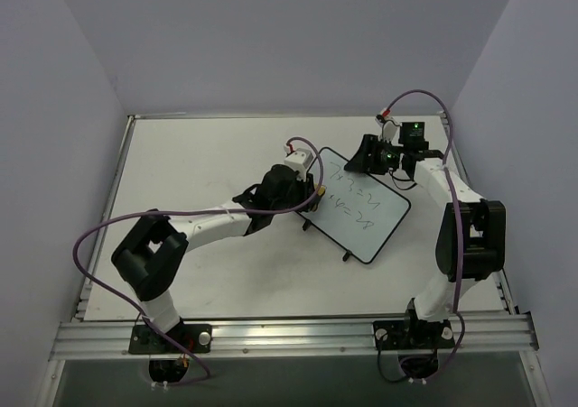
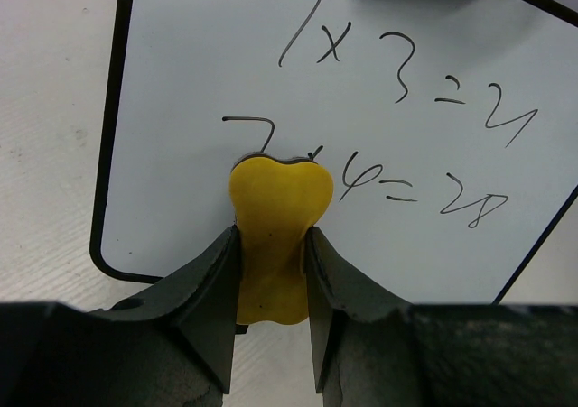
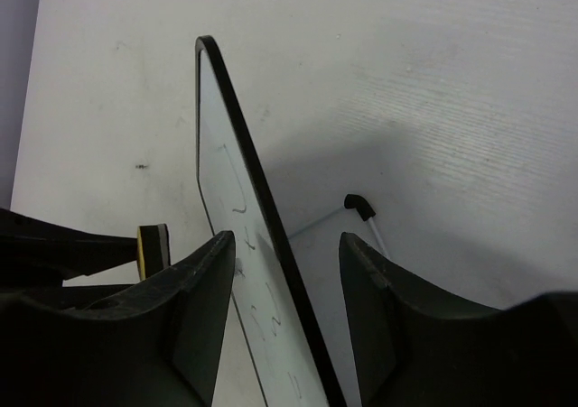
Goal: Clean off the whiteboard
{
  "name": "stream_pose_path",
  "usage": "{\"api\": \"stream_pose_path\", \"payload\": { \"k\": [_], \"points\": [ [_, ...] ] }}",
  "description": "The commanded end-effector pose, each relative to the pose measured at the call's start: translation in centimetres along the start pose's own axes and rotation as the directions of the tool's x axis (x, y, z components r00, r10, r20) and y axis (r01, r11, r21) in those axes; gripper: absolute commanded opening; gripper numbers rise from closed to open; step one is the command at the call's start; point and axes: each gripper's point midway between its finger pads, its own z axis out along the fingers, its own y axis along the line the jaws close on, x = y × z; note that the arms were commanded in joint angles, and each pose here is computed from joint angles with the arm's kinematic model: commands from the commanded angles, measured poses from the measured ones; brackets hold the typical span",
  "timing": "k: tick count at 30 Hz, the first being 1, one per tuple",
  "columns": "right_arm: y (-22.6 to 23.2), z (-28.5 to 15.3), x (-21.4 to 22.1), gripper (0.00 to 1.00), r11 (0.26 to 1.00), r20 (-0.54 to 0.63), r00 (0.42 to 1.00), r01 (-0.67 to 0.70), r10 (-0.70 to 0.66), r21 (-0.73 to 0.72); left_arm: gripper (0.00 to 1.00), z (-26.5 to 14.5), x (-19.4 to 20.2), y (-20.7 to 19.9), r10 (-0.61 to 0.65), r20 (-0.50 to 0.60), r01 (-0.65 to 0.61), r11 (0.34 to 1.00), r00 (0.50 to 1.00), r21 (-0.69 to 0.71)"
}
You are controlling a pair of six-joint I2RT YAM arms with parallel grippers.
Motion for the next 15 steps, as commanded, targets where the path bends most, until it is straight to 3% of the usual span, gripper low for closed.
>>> {"api": "stream_pose_path", "payload": {
  "k": [1,15],
  "points": [
    [2.4,-1.4,-1.4,0.45,0.997,0.064,0.996,0.067,-0.064,-0.041,0.02,0.7,-1.6,-1.3,-0.001,0.062,-0.001,0.999,0.998,0.033],
    [3.5,-3.0,-1.3,0.36,0.997,0.105,0.992,0.075,-0.072,-0.030,0.02,0.2,1.1,-0.6,0.010,0.026,-0.009,1.000,1.000,-0.027]
  ]
}}
